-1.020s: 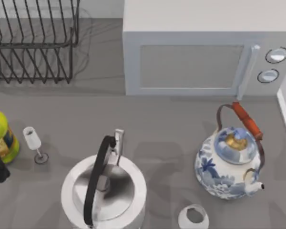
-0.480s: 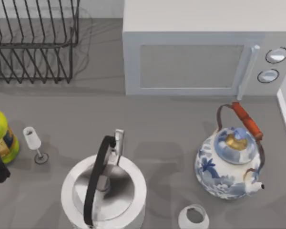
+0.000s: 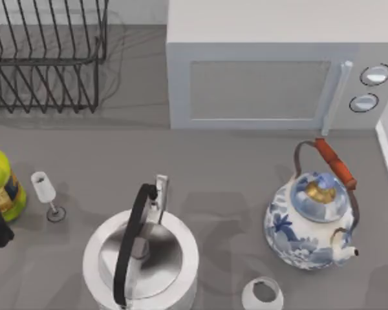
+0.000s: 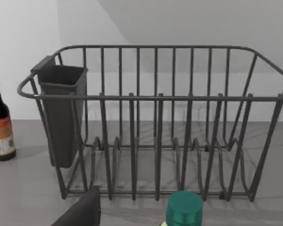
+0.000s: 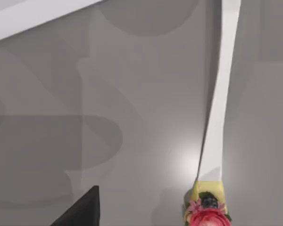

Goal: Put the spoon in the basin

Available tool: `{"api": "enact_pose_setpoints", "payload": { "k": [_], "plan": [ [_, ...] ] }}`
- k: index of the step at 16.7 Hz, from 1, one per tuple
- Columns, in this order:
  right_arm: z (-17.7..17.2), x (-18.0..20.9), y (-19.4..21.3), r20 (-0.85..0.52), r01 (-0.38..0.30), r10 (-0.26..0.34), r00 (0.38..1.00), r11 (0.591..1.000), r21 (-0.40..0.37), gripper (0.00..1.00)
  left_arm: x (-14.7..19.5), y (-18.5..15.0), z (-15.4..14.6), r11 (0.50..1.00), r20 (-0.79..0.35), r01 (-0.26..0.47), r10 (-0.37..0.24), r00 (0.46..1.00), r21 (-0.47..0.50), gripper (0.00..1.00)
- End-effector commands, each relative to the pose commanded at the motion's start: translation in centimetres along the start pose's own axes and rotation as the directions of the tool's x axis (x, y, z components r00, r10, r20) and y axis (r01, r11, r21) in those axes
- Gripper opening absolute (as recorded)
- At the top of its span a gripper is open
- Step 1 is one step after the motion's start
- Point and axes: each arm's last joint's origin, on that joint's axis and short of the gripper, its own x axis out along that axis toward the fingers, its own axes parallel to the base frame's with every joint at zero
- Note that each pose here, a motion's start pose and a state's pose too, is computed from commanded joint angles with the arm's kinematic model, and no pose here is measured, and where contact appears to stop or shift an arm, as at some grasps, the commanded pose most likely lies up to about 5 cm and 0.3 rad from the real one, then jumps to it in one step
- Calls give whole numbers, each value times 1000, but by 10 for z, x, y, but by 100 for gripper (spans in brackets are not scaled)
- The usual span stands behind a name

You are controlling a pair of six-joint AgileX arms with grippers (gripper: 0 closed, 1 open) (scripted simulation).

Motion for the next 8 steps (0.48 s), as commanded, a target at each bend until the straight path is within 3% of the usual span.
{"api": "enact_pose_setpoints", "payload": {
  "k": [8],
  "plan": [
    [10,2,-8,-66,-9,10,998,1000,21,100,0,0,0,1000,0,0,0,1000,0,100]
  ]
}}
